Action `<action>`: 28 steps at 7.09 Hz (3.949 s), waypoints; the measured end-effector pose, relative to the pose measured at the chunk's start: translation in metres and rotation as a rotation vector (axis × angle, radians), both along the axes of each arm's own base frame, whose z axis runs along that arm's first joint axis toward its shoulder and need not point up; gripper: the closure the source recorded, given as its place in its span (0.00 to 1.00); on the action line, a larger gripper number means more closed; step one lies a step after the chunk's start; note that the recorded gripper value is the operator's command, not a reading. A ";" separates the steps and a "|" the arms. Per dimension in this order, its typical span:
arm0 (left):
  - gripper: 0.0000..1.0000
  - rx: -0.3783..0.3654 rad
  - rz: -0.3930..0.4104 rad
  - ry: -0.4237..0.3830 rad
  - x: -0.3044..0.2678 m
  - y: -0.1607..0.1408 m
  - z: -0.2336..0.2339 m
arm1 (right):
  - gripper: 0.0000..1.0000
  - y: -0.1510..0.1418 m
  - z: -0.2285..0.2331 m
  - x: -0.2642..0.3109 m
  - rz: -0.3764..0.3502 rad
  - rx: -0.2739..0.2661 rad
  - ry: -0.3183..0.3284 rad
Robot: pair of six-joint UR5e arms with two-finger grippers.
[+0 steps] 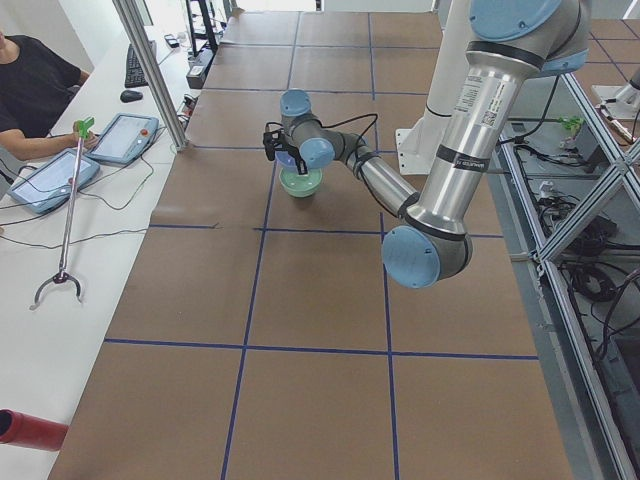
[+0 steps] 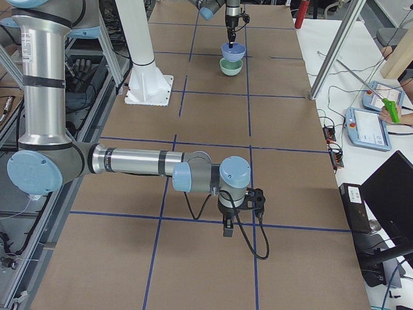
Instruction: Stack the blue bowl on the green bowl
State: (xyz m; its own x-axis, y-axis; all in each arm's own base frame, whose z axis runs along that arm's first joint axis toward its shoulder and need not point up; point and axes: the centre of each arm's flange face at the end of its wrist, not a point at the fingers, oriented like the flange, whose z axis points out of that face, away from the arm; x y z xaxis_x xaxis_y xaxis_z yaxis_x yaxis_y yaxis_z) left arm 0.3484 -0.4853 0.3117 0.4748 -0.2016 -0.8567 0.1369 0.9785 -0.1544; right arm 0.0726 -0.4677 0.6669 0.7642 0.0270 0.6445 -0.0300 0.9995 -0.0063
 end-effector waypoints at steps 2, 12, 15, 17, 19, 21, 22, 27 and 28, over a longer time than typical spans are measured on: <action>1.00 0.003 -0.004 -0.003 0.002 0.000 0.006 | 0.00 0.000 0.000 0.000 0.000 0.000 0.001; 0.00 0.027 0.017 0.001 0.005 0.006 0.004 | 0.00 0.000 0.000 0.000 0.000 0.000 0.000; 0.00 0.123 0.009 0.009 -0.030 -0.002 -0.008 | 0.00 0.000 0.000 0.000 0.000 -0.001 0.000; 0.00 0.289 0.017 -0.070 -0.097 -0.037 0.000 | 0.00 0.000 0.000 0.000 0.000 0.000 0.000; 0.00 0.448 0.065 -0.197 -0.180 -0.069 0.024 | 0.00 0.000 0.000 0.000 0.000 0.000 0.000; 0.00 0.530 0.151 -0.308 -0.258 -0.072 0.085 | 0.00 0.000 0.000 0.000 0.000 0.000 0.000; 0.00 0.532 0.178 -0.345 -0.292 -0.067 0.123 | 0.00 0.000 0.000 0.000 0.000 0.000 0.000; 0.00 0.323 0.228 -0.301 -0.392 0.008 0.310 | 0.00 0.000 0.000 0.000 0.000 -0.001 0.001; 0.00 0.285 0.221 -0.292 -0.400 0.017 0.331 | 0.00 0.000 0.000 0.000 0.000 0.000 0.001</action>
State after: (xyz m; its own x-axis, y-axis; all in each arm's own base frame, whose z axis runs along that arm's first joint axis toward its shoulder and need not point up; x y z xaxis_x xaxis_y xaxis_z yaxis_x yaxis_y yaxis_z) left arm -0.0518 -0.4678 0.6423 0.7096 0.1562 -0.6871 -0.0824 0.9868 0.1392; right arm 0.0726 -0.4677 0.6670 0.7647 0.0272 0.6438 -0.0300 0.9995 -0.0066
